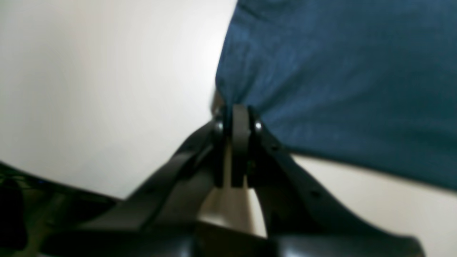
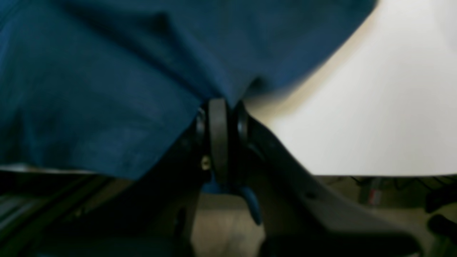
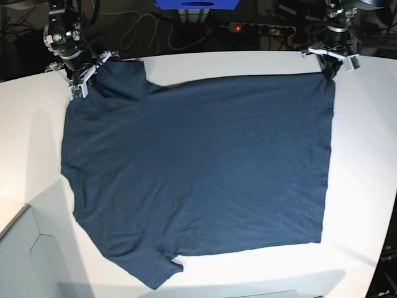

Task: Fold the T-shirt properly
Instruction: 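Lift the shoulder edge with both grippers and fold it over the shirt body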

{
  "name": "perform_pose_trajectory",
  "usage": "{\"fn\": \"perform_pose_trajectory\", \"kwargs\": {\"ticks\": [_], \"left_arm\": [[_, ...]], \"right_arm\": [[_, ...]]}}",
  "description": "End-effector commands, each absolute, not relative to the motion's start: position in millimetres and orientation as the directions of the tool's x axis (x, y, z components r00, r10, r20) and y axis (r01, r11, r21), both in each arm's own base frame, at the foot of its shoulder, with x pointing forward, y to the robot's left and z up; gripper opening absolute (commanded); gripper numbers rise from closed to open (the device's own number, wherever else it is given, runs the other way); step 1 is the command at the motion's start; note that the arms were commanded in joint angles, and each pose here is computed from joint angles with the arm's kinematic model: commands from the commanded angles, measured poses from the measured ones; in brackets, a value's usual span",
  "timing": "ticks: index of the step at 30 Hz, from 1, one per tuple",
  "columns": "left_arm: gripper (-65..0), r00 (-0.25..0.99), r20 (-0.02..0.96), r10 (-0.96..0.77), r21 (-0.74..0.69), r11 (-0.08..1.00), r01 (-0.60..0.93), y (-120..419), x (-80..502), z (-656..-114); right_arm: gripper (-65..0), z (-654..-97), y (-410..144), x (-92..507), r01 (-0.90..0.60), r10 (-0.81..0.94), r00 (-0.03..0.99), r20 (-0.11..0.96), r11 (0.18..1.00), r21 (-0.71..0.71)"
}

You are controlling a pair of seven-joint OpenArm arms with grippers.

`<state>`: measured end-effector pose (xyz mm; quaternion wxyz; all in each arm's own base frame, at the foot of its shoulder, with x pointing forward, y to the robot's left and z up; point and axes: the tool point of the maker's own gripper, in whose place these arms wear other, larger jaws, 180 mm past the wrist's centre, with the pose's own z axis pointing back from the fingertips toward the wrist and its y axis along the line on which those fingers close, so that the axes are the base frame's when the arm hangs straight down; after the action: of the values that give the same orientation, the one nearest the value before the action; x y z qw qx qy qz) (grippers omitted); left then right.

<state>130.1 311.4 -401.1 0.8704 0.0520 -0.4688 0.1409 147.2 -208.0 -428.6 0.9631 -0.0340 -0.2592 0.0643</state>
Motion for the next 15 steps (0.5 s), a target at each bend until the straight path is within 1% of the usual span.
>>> {"fn": "perform_pose_trajectory", "kwargs": {"ticks": [1,7,15], "left_arm": [[-65.0,0.462,0.871,0.166,-0.027,0.956,-0.293,319.1,141.0,-380.1],[-65.0,0.413,0.901,0.13,-0.009,0.959,-0.282,321.2,151.8,-356.2],[-65.0,0.409,0.903,0.131,-0.011,0.959,-0.283,320.0,152.4,-354.9]], "right_arm": [[-65.0,-428.5,-214.4,136.2,-0.117,0.161,0.878,0.451,0.985,-0.125],[-65.0,-398.5,-211.4,139.1,-0.124,0.181,0.842,0.507,0.982,-0.145],[-65.0,-358.6,-218.7,160.0,-0.097,0.195,0.775,0.601,0.977,-0.192]]}}
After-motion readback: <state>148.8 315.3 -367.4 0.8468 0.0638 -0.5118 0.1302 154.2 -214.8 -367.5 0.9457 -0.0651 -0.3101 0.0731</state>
